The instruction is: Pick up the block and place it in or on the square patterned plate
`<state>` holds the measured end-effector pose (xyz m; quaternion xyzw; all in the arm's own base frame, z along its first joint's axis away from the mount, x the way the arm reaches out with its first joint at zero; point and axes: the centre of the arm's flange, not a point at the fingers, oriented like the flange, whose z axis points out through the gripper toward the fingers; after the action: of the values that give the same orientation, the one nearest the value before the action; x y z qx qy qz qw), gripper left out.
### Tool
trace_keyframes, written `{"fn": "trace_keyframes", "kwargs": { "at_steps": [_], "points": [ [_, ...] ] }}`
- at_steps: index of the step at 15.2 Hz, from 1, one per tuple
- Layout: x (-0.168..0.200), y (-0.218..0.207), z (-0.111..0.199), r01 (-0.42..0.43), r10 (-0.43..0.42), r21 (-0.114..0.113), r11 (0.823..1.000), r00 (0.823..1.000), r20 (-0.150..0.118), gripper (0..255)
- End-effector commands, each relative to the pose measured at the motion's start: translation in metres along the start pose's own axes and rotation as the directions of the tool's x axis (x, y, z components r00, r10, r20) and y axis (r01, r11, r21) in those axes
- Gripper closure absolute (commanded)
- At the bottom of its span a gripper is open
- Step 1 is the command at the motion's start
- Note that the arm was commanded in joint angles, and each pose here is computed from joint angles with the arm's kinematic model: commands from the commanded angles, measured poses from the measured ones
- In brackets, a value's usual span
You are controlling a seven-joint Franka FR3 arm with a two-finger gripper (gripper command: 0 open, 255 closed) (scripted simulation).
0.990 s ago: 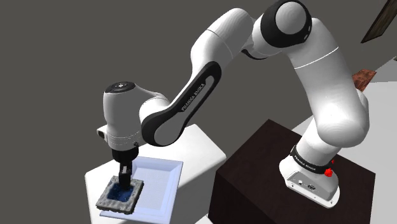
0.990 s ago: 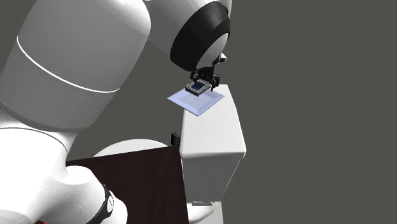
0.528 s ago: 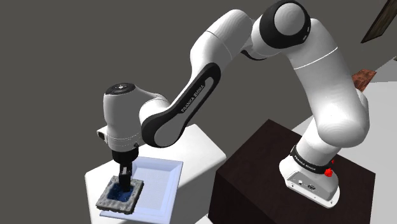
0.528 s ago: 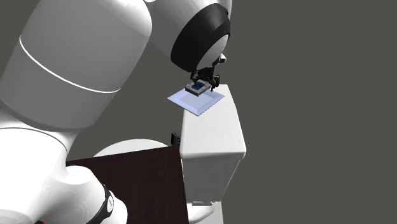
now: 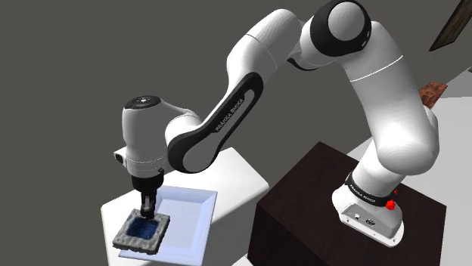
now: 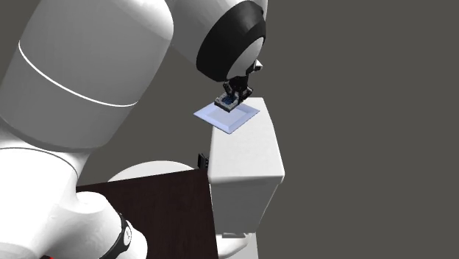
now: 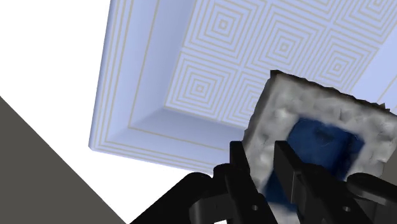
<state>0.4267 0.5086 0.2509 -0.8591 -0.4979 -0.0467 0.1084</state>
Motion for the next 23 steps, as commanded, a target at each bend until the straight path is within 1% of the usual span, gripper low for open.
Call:
{"fn": "trace_keyframes", "kwargs": {
  "at_steps": [1, 2, 7, 8, 9, 10, 11, 12, 13, 14, 15, 16, 17, 18, 23],
  "points": [
    [-0.004, -0.002, 0.007, 0.001, -0.001, 0.006, 1.000, 1.000, 0.012, 255],
    [-0.002, -0.001, 0.007, 0.001, -0.001, 0.006, 1.000, 1.000, 0.012, 255],
    [0.003, -0.004, -0.018, 0.001, -0.001, 0.006, 1.000, 1.000, 0.012, 255],
    [0.002, -0.004, -0.014, 0.001, -0.001, 0.005, 1.000, 1.000, 0.011, 255],
    [0.002, -0.004, -0.014, 0.001, -0.001, 0.005, 1.000, 1.000, 0.011, 0],
    [0.017, -0.013, -0.013, 0.080, -0.080, -0.009, 0.997, 0.996, 0.033, 0],
    [0.031, -0.022, -0.011, 0.159, -0.157, -0.021, 0.987, 0.986, 0.056, 0],
    [0.045, -0.033, -0.009, 0.237, -0.234, -0.032, 0.971, 0.969, 0.080, 0],
    [0.058, -0.044, -0.007, 0.314, -0.308, -0.041, 0.949, 0.946, 0.105, 0],
    [0.069, -0.057, -0.004, 0.389, -0.380, -0.047, 0.920, 0.916, 0.130, 0],
    [0.080, -0.070, 0.000, 0.461, -0.449, -0.052, 0.886, 0.880, 0.156, 0],
    [0.089, -0.084, 0.004, 0.531, -0.515, -0.054, 0.846, 0.838, 0.181, 0],
    [0.097, -0.099, 0.008, 0.597, -0.576, -0.054, 0.800, 0.791, 0.207, 0],
    [0.100, -0.105, 0.010, 0.622, -0.599, -0.054, 0.781, 0.771, 0.217, 0],
    [0.096, -0.100, 0.035, 0.622, -0.599, -0.054, 0.781, 0.771, 0.217, 0]
  ]
}}
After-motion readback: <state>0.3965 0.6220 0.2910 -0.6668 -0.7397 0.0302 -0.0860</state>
